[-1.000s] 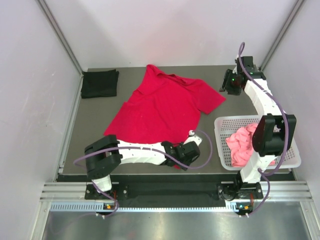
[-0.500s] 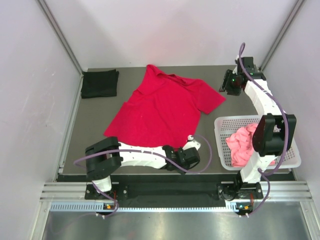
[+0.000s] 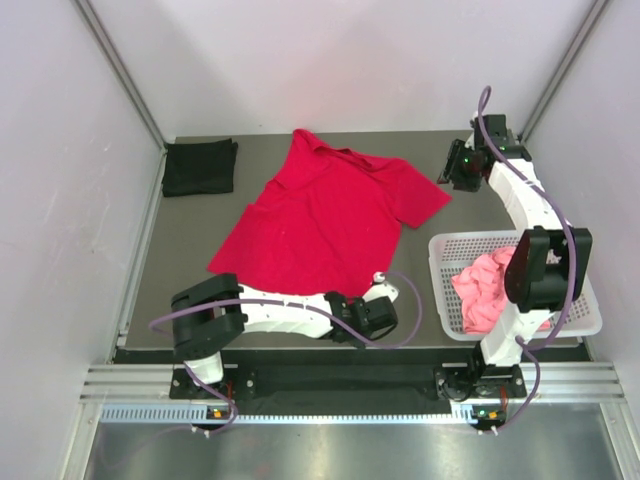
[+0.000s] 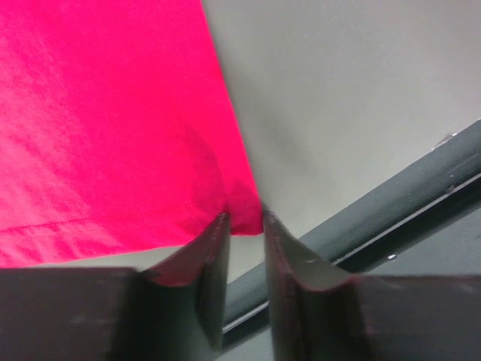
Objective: Fold and stack the t-shirts
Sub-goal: Flatten the tshirt out
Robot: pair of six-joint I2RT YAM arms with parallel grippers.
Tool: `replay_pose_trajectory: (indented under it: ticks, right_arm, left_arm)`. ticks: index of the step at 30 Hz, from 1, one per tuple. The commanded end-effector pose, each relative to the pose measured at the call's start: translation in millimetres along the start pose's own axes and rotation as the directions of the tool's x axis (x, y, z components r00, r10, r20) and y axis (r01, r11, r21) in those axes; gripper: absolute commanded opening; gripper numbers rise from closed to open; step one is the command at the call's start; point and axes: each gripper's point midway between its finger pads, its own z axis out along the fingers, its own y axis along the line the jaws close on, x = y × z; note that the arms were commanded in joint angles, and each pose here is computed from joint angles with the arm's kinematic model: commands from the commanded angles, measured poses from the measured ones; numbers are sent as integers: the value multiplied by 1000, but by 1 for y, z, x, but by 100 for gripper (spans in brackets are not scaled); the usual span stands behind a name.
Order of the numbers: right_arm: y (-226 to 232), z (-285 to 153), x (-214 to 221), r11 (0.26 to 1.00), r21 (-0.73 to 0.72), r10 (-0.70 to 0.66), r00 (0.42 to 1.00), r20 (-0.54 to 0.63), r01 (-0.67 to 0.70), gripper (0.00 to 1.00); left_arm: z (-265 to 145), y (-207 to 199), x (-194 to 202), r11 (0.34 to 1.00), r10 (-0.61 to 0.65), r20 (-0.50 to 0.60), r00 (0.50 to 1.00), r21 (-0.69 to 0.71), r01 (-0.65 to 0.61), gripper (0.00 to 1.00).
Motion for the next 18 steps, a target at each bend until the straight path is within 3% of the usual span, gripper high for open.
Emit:
replay_pose_trajectory:
  ticks: [1,2,3,4,9,12,18]
  right_arm:
    - [-4,6,-17,1000,8,16,999,44,-17,48]
    - [-4,8,-17,1000,12,19,999,42,-19,48]
    - [-6,12,-19,999,19,24,999,43,-25,48]
    - [-5,15,-19,999,20,31,999,42,-31,48]
    - [-6,39,-30,997,29,70,995,69,-73,48]
    - [-31,59,-41,989,77,124,989,76,-130,48]
    - [-66,93,-51,973,189,120,991,57,-129,48]
  left_arm:
    - [5,6,1,999,45,0,999,-24,-45,17]
    - [4,6,-2,999,43,10,999,-19,-43,13]
    - [1,8,-6,999,47,23,999,-23,-46,2]
    - [1,9,-6,998,50,23,998,-24,-49,0]
    - [-20,28,-26,998,35,112,993,-55,-29,0]
    - [-34,38,-32,999,20,147,989,-45,-14,0]
    - [-54,51,-42,998,-10,195,981,64,-2,0]
